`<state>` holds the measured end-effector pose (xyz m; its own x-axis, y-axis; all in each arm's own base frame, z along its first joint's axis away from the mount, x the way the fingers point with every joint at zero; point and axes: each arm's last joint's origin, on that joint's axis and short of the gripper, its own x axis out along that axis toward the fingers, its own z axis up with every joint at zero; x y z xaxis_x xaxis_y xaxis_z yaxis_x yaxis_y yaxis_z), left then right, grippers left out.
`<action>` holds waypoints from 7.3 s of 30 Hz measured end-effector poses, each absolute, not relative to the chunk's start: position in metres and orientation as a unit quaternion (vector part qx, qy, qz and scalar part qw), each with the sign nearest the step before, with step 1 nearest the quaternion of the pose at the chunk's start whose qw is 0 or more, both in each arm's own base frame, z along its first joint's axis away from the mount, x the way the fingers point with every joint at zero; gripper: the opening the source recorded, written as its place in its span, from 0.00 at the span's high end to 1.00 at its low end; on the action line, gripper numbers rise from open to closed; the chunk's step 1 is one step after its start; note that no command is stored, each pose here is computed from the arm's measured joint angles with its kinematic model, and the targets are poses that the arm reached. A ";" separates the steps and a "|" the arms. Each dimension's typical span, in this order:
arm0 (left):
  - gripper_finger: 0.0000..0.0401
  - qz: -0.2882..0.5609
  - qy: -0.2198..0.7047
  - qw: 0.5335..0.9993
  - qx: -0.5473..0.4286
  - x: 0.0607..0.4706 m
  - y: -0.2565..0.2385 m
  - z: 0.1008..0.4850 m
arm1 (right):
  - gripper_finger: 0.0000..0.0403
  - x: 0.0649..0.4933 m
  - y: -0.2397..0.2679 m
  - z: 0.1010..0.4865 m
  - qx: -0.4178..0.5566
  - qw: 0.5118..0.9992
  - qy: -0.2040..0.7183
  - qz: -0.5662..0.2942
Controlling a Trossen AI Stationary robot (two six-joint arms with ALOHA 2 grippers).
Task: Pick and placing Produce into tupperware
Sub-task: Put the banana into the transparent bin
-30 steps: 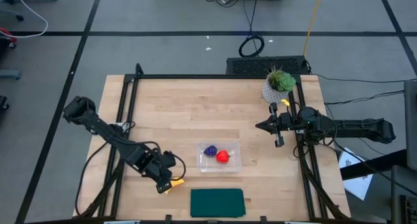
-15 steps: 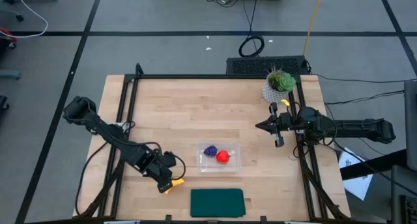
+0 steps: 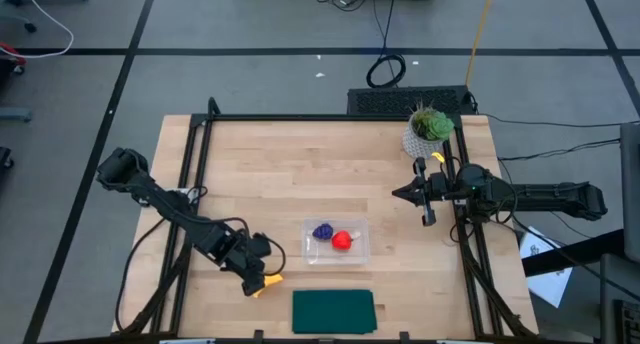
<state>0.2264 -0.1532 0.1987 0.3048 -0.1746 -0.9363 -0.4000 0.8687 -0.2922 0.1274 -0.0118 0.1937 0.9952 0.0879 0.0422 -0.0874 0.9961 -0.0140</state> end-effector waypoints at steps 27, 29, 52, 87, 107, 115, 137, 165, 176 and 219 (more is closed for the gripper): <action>0.08 0.060 0.638 0.736 -0.219 0.247 -0.164 0.149 | 1.00 0.127 -0.012 0.194 -0.006 0.999 -0.021 0.044; 0.08 0.062 0.643 0.731 -0.220 0.248 -0.163 0.146 | 1.00 0.127 -0.012 0.194 -0.006 0.999 -0.021 0.044; 0.20 0.050 0.655 0.730 -0.190 0.249 -0.158 0.143 | 1.00 0.127 -0.012 0.194 -0.008 0.999 -0.021 0.044; 0.59 -0.023 0.648 0.739 -0.180 0.257 -0.149 0.167 | 1.00 0.127 -0.012 0.194 -0.008 0.999 -0.021 0.044; 0.59 -0.037 0.646 0.755 -0.106 0.272 -0.136 0.214 | 1.00 0.127 -0.012 0.194 -0.011 0.999 -0.025 0.044; 0.59 -0.019 0.656 0.748 -0.095 0.274 -0.127 0.222 | 1.00 0.127 -0.012 0.194 -0.011 0.999 -0.025 0.044; 0.59 -0.026 0.628 0.778 -0.012 0.282 -0.127 0.271 | 1.00 0.127 -0.012 0.194 -0.011 0.999 -0.024 0.044; 0.59 0.023 0.566 0.822 -0.054 0.250 -0.078 0.328 | 1.00 0.128 -0.012 0.194 -0.012 0.999 -0.021 0.044; 0.59 0.002 0.534 0.845 -0.020 0.252 -0.074 0.347 | 1.00 0.128 -0.012 0.194 -0.012 0.999 -0.021 0.044; 0.59 0.008 0.377 0.926 0.026 0.192 -0.052 0.415 | 1.00 0.129 -0.012 0.191 -0.010 0.999 -0.011 0.044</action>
<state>0.1924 -0.0515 0.4152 0.7161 0.0348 -0.6971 0.0051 0.9985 0.0551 0.1293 -0.0121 0.1913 0.9959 0.0880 0.0203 -0.0876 0.9959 -0.0203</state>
